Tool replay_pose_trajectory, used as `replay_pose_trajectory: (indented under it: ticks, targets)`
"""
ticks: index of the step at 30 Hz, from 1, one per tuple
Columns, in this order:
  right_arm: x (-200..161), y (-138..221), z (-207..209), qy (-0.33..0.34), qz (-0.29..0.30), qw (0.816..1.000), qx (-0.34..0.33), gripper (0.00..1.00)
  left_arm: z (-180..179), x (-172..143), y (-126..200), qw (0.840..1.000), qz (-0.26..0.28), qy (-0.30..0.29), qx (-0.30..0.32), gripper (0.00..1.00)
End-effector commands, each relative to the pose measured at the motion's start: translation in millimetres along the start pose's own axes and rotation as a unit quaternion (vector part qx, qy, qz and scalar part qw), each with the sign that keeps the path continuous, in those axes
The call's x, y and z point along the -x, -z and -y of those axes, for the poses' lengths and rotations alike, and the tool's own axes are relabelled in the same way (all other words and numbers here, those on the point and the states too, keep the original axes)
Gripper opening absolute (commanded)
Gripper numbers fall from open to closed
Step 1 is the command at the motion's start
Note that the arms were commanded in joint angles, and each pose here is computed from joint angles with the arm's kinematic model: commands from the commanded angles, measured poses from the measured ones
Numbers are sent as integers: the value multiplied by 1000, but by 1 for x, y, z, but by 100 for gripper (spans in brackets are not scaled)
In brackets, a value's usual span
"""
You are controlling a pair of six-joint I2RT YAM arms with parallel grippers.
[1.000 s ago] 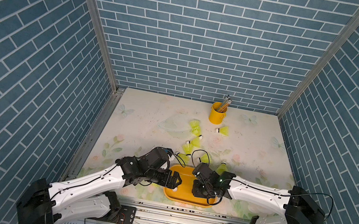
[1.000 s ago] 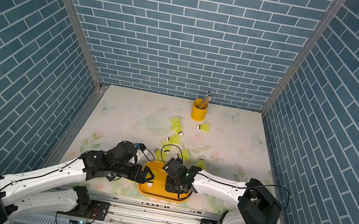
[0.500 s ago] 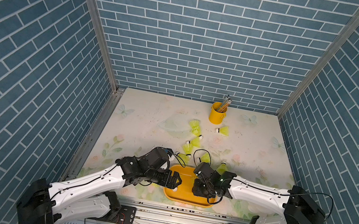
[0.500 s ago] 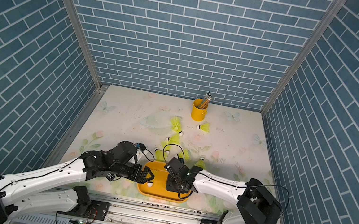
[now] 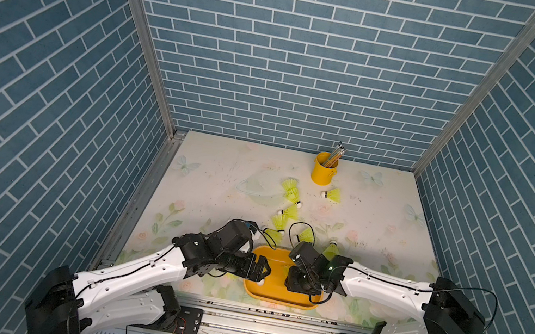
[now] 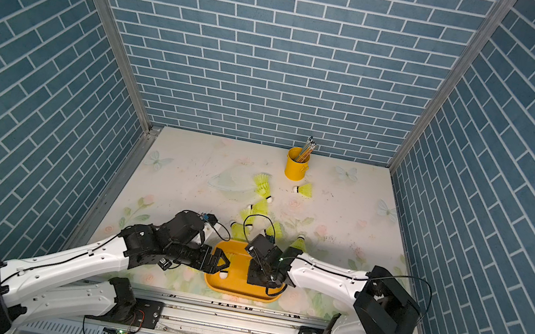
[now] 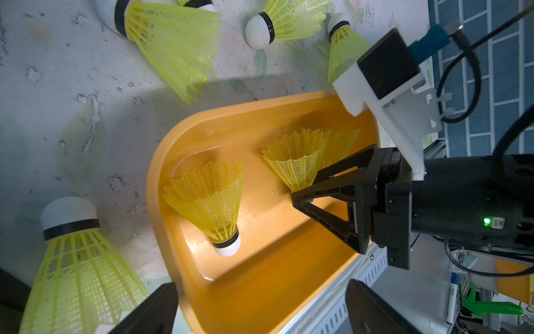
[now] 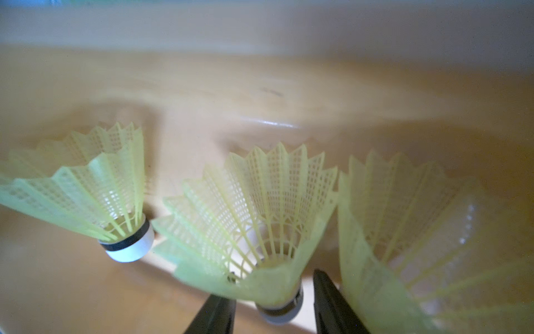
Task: Put the shuttlecocks into the storage box
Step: Place the shuttlecock in the storage box.
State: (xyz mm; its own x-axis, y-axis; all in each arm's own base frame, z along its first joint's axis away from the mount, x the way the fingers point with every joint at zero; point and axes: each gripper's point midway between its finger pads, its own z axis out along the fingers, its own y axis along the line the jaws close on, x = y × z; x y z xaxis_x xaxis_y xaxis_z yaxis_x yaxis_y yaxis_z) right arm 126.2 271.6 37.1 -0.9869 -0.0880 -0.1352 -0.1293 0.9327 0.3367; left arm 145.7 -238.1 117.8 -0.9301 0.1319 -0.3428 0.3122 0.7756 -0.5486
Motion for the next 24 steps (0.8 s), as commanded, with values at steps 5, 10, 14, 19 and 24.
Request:
replay_pose_trajectory:
  ticks: [5, 10, 14, 19, 24]
  targets:
    - [1, 12, 0, -7, 6, 1000, 4, 50, 5, 8, 4, 1000, 12, -8, 4, 97]
    - [3, 20, -5, -5, 10, 1000, 10, 52, 6, 18, 11, 999, 29, -10, 14, 96]
    - [4, 31, -8, -2, 12, 1000, 14, 53, 9, 30, 19, 998, 50, -10, 25, 96]
    - [7, 46, -14, 0, 18, 1000, 22, 54, 12, 43, 19, 997, 64, 9, 35, 95]
    - [14, 66, -22, 2, 36, 999, 29, 55, 14, 64, 24, 995, 89, 20, 46, 93]
